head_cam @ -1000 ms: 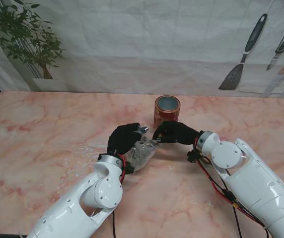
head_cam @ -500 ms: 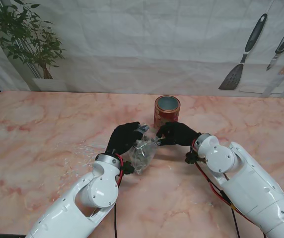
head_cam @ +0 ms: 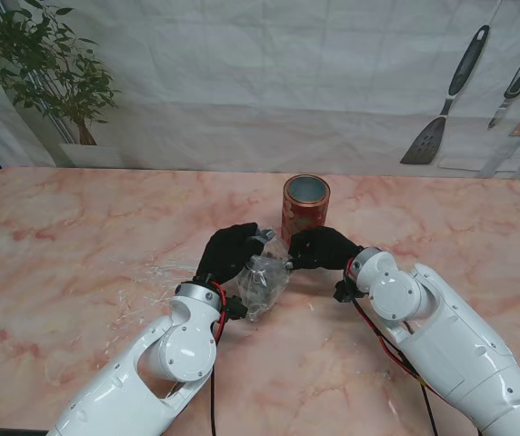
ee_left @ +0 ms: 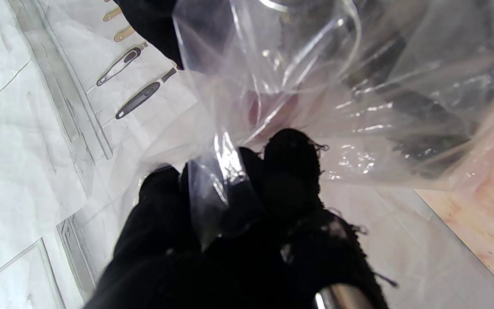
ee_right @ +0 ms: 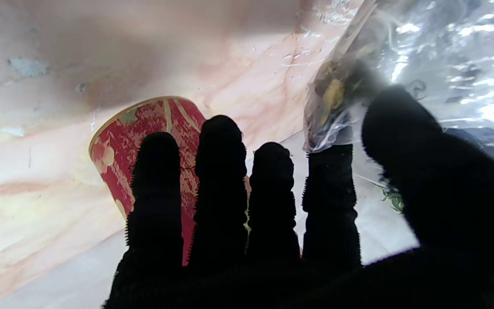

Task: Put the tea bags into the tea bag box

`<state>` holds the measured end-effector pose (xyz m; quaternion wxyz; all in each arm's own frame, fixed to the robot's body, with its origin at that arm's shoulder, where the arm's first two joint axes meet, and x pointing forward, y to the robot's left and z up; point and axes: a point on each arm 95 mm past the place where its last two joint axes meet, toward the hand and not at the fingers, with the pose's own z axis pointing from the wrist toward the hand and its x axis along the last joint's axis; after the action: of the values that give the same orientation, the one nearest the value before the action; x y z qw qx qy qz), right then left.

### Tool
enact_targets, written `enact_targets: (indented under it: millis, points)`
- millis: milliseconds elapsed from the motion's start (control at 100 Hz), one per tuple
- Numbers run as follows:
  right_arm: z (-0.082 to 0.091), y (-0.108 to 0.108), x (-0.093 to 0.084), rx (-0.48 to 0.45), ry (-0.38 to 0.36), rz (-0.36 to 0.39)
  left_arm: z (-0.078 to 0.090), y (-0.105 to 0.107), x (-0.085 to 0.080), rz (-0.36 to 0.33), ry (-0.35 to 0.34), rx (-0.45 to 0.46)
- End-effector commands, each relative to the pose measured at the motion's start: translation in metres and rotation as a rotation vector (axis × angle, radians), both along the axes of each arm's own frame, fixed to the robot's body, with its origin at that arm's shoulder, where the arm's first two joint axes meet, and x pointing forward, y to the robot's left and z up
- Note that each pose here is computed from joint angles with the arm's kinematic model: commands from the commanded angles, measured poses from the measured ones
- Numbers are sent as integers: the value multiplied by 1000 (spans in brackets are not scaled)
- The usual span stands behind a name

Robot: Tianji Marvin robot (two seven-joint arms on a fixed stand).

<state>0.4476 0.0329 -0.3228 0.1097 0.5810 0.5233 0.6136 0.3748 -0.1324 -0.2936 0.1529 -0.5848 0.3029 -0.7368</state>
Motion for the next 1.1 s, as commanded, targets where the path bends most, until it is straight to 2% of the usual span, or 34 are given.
enact_targets:
  millis: [0,190,390,720,1090]
  points:
    - [-6,2,-2,-4,13,-5,5,-2,-1,-10,-4,-16]
    - [-5,-1,-2,20,7,-3,5,0,0,0,2,-9]
    - [0,-6,-2,70,35,37,2,4,3,29,10,65]
    - [4,-12,-2,140,40,19,-1,9,6,35,36,122]
    - [7,-14,-5,281,76,-30,-6,12,7,16,54,168]
